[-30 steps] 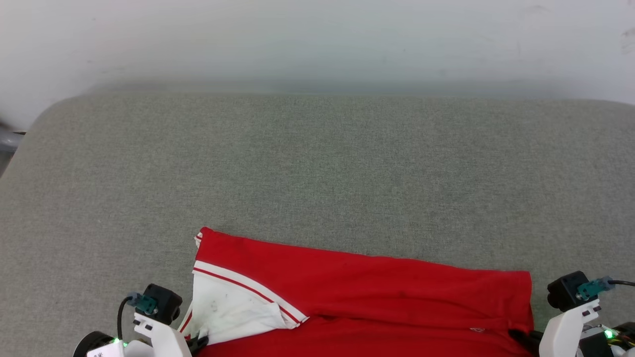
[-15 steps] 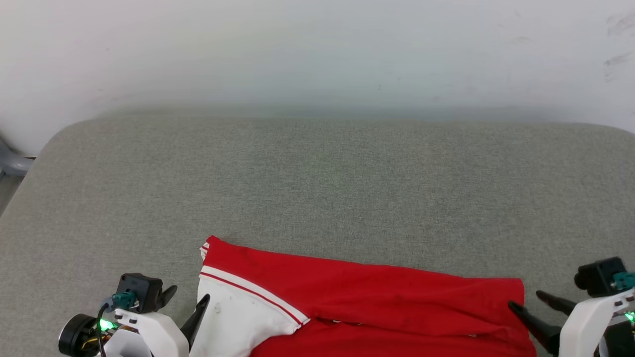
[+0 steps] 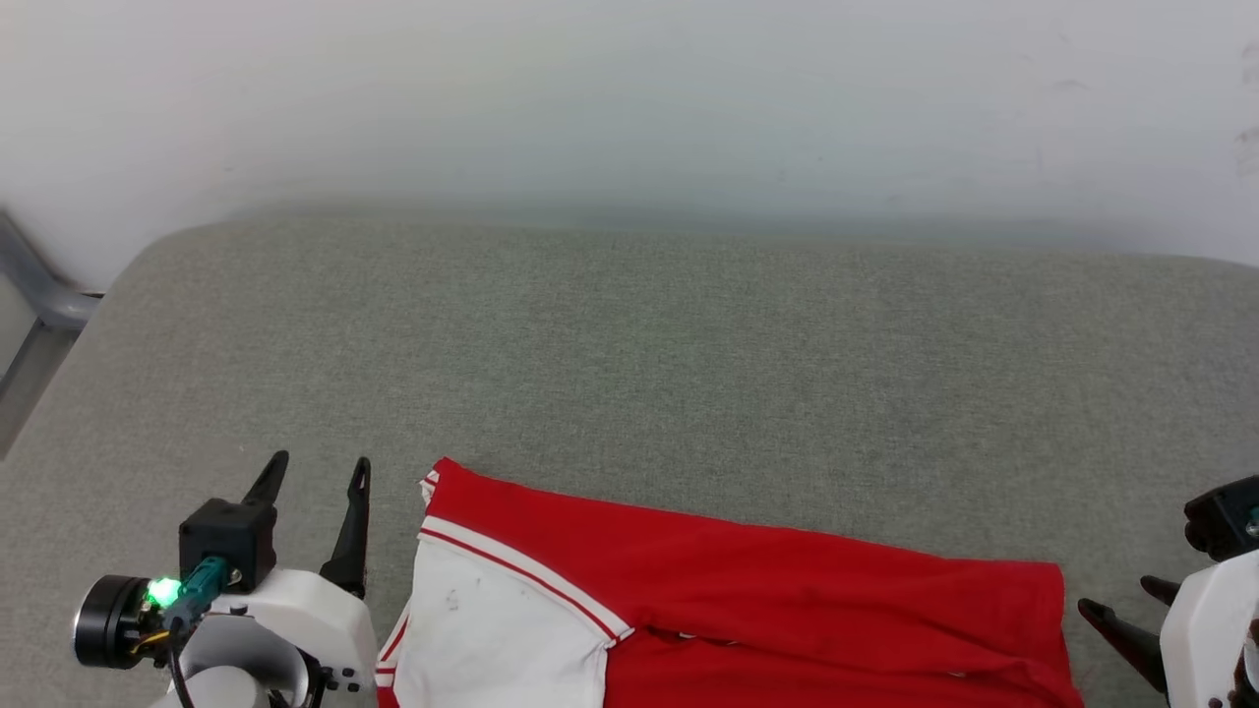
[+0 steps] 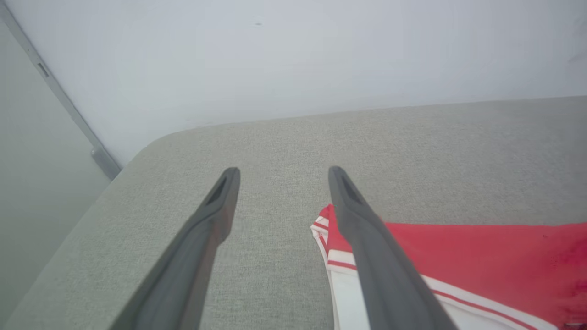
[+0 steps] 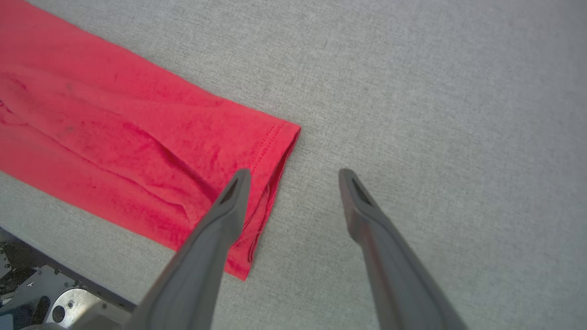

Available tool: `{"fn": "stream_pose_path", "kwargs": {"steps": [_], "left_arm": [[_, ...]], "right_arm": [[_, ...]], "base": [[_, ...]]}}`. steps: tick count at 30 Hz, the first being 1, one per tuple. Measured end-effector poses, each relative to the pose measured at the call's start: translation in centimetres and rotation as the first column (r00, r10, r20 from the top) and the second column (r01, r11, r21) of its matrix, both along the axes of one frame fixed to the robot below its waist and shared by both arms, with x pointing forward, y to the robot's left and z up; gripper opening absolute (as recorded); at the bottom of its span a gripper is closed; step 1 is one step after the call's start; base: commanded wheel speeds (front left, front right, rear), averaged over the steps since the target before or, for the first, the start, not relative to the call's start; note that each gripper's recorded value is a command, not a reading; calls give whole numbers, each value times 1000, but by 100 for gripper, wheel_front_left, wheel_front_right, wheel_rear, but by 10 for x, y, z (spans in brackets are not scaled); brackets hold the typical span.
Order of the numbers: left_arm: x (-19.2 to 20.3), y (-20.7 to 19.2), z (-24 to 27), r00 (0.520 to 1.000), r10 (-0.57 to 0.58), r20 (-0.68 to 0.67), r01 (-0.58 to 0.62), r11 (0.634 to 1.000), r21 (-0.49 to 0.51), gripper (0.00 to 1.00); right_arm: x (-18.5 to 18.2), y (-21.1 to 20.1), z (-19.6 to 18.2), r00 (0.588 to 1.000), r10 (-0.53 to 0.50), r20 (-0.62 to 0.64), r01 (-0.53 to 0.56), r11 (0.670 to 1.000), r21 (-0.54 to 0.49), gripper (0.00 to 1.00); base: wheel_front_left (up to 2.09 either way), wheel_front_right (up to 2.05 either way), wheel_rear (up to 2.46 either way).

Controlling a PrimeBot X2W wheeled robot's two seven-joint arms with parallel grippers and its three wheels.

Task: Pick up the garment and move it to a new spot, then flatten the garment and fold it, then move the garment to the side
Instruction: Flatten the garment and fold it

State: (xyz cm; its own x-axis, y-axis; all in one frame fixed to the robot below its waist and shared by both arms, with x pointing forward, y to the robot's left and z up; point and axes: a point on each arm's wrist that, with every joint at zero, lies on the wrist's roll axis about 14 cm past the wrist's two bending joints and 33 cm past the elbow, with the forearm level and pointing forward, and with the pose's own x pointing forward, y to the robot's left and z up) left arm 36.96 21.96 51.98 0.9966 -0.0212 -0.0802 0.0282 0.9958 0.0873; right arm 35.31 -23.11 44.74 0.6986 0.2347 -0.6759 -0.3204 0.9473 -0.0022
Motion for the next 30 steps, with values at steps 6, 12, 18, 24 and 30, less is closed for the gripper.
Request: {"fn": "stream_pose_path", "kwargs": {"steps": [6,12,18,24,30], "left_arm": [[-10,16,14,987,113,115,-115,993,10,100],[-23,26,18,966,188,176,-194,981,18,100],[-33,34,16,943,264,200,-269,963,-6,100],[-41,38,16,916,334,223,-334,942,-42,100],[-48,36,10,917,336,217,-338,941,-30,100]], "right_arm": [[-5,5,-21,992,20,-128,-24,999,-34,100],[-3,18,-40,977,33,-210,-39,999,-23,100],[-7,24,-65,955,37,-295,-46,999,-25,100],[-15,28,-84,935,45,-351,-58,998,-28,100],[-21,32,-90,930,56,-364,-65,998,-13,5]], "base": [[0,0,0],[0,0,0],[0,0,0],[0,0,0],[0,0,0]]}}
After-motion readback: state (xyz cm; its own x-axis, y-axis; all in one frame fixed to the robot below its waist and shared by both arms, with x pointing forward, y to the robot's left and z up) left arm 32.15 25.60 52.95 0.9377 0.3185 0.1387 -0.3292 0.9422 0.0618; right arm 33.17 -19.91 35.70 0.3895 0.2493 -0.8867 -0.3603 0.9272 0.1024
